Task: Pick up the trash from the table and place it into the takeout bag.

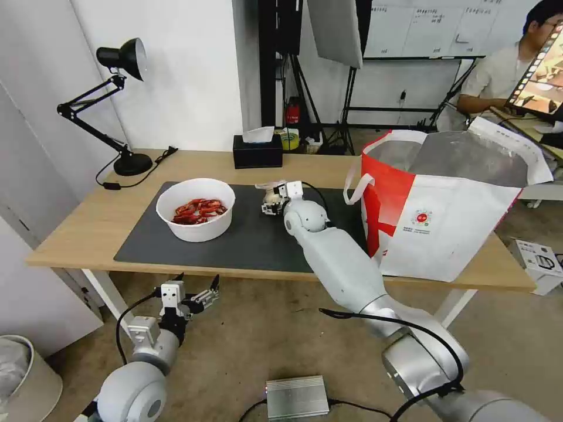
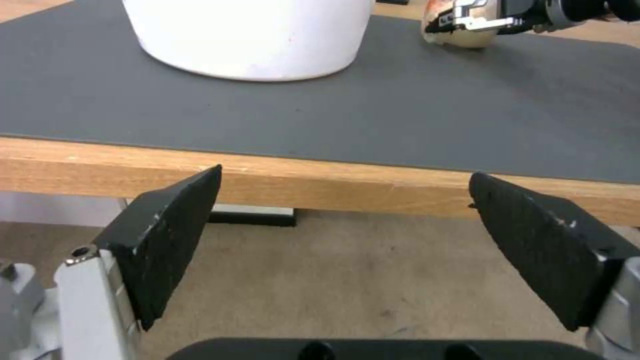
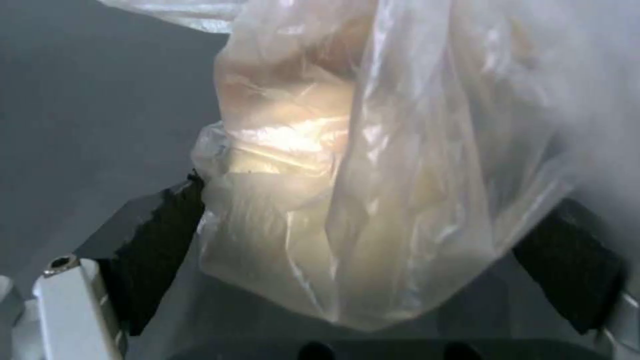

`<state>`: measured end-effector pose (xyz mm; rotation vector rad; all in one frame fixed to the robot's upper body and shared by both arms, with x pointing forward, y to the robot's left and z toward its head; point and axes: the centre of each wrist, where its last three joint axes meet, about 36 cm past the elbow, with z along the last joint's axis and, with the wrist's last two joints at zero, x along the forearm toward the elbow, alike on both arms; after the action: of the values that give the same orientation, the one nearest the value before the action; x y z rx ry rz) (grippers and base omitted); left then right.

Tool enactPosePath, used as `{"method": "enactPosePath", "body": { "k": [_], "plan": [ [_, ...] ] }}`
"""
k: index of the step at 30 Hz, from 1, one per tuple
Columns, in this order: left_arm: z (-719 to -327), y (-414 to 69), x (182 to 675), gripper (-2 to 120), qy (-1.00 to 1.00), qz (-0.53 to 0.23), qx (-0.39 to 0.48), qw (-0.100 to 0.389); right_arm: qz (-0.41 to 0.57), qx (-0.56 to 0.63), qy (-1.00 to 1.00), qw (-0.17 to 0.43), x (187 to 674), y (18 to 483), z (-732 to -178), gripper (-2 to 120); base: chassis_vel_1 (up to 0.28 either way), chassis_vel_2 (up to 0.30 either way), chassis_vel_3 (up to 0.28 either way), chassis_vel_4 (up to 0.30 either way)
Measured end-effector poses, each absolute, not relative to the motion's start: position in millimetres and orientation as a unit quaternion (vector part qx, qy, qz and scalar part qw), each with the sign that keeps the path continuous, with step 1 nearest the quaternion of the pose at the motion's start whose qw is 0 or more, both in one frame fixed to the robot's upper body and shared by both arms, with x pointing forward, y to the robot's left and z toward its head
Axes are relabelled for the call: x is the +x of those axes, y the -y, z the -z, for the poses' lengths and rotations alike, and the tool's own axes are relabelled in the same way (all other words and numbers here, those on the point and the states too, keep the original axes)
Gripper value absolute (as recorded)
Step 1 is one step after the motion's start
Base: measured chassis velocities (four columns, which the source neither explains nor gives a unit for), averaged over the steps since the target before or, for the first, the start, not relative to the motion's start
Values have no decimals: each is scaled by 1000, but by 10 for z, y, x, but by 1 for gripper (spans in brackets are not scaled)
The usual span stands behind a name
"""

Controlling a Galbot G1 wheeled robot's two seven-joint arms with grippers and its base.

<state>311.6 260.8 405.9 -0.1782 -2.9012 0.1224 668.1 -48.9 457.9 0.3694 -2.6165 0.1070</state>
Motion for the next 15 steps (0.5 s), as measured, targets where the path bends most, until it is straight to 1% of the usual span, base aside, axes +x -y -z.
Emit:
{"method": "enactPosePath", "body": {
  "k": [15],
  "plan": [
    [-4033, -2572, 3103, 100, 990, -44, -62, 117, -40, 156, 961, 225, 6769, 608, -4472, 100, 0, 0, 0, 0]
  ]
}}
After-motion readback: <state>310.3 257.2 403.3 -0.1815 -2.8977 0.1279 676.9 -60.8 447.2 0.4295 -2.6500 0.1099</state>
